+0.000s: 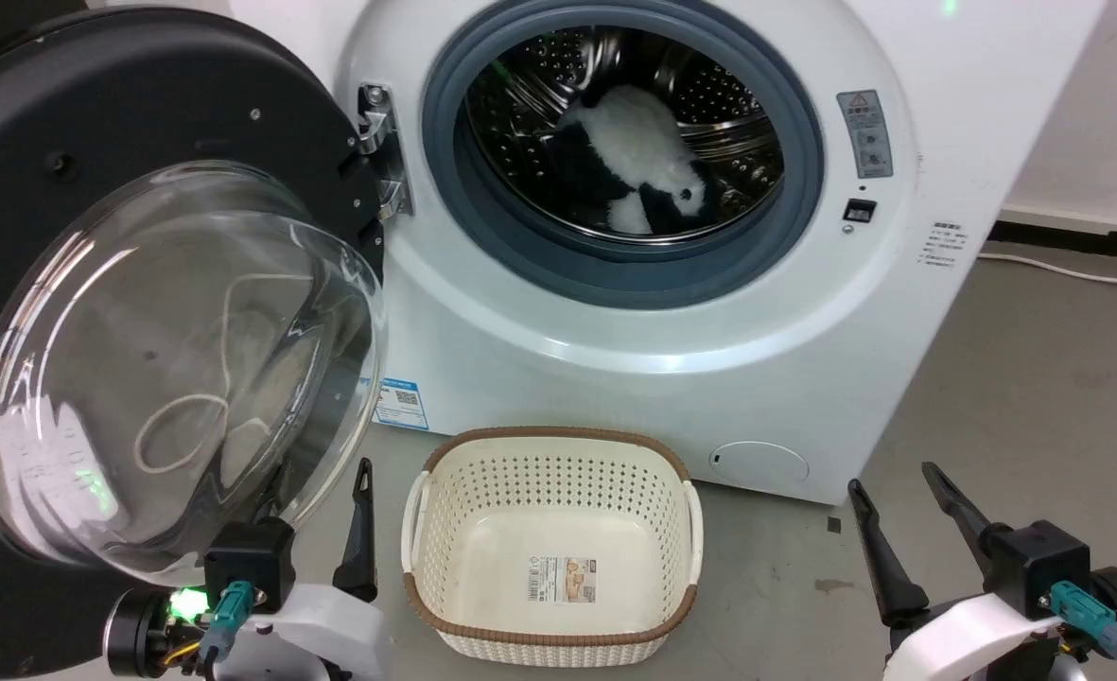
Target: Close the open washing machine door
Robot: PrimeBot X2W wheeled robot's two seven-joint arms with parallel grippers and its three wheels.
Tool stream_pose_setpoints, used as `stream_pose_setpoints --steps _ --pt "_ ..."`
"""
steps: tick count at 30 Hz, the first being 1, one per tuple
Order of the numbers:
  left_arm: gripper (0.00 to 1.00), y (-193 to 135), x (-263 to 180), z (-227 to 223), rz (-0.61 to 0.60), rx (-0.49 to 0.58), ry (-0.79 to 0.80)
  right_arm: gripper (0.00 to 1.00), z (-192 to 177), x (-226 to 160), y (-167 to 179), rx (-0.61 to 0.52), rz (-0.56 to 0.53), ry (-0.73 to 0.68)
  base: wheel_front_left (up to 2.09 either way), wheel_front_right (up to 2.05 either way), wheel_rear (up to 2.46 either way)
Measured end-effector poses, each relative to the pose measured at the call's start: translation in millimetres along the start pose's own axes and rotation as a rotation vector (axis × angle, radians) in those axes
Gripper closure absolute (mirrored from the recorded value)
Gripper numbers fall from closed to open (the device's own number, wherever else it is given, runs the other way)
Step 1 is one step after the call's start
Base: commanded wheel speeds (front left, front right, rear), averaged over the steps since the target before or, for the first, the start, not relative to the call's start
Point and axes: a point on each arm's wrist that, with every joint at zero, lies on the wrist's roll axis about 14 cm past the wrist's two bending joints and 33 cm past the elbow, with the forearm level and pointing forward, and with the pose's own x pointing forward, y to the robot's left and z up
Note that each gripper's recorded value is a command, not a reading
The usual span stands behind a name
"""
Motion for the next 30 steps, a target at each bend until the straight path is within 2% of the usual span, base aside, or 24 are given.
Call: stream_pose_setpoints --steps 6,30 --pt "0.00 6.2 -4.1 2.5 0.020 0.004 -0.016 0.00 2.9 3.9 7.9 0.008 0.025 -0.018 0.00 0.00 0.00" --pt "0.00 62.5 -39.2 15.8 0.207 0.050 -0.082 0.00 1.8 28.2 86.8 0.036 0.262 -0.043 0.00 0.00 0.00"
